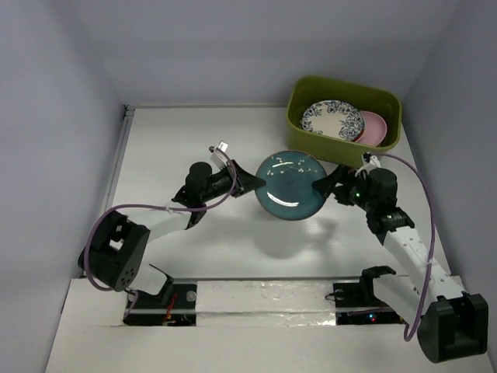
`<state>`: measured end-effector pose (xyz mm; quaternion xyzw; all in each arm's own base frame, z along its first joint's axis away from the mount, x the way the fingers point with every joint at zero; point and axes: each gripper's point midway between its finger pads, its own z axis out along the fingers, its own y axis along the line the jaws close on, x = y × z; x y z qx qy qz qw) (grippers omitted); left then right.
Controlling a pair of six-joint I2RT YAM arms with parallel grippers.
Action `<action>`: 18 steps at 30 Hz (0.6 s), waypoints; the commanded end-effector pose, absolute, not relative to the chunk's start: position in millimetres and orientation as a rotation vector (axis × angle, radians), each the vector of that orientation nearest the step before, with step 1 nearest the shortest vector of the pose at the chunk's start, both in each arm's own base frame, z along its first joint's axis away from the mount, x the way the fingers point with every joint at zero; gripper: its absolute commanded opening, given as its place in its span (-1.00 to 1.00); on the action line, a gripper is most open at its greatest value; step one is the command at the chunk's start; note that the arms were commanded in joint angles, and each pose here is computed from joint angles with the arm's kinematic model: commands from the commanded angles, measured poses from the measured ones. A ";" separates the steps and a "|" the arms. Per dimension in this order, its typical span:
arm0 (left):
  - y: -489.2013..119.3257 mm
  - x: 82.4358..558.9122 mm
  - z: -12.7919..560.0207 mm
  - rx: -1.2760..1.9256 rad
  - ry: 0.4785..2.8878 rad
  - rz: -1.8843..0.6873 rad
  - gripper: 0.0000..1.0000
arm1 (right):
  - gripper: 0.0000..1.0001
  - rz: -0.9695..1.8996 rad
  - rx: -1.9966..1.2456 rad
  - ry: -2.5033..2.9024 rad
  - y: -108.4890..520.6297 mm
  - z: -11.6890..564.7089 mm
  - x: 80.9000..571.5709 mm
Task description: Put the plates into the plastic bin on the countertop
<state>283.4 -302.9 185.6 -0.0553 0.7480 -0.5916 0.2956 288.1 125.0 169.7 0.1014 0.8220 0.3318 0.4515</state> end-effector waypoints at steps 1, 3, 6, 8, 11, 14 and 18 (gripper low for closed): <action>-303.8 262.3 272.6 0.030 1.712 -1.766 -1.00 | 0.84 0.963 0.147 1.952 147.1 185.7 289.9; -302.8 256.7 280.0 0.050 1.697 -1.783 -1.00 | 0.56 1.046 0.115 1.944 157.5 186.8 286.4; -298.0 256.1 284.4 0.048 1.692 -1.767 -1.00 | -0.10 1.157 0.065 1.910 171.9 199.4 281.2; -296.3 253.0 286.1 0.051 1.697 -1.762 -1.00 | -0.45 1.215 0.023 1.888 178.7 211.7 278.1; -288.9 255.5 281.9 0.030 1.727 -1.729 -0.82 | -0.97 1.299 -0.016 1.877 187.6 222.5 274.7; -272.3 256.5 294.4 0.041 1.712 -1.611 -0.31 | -1.00 1.335 -0.022 1.838 190.6 238.5 276.9; -237.8 259.8 314.6 0.013 1.695 -1.309 0.15 | -1.00 1.304 -0.024 1.766 188.8 279.7 291.3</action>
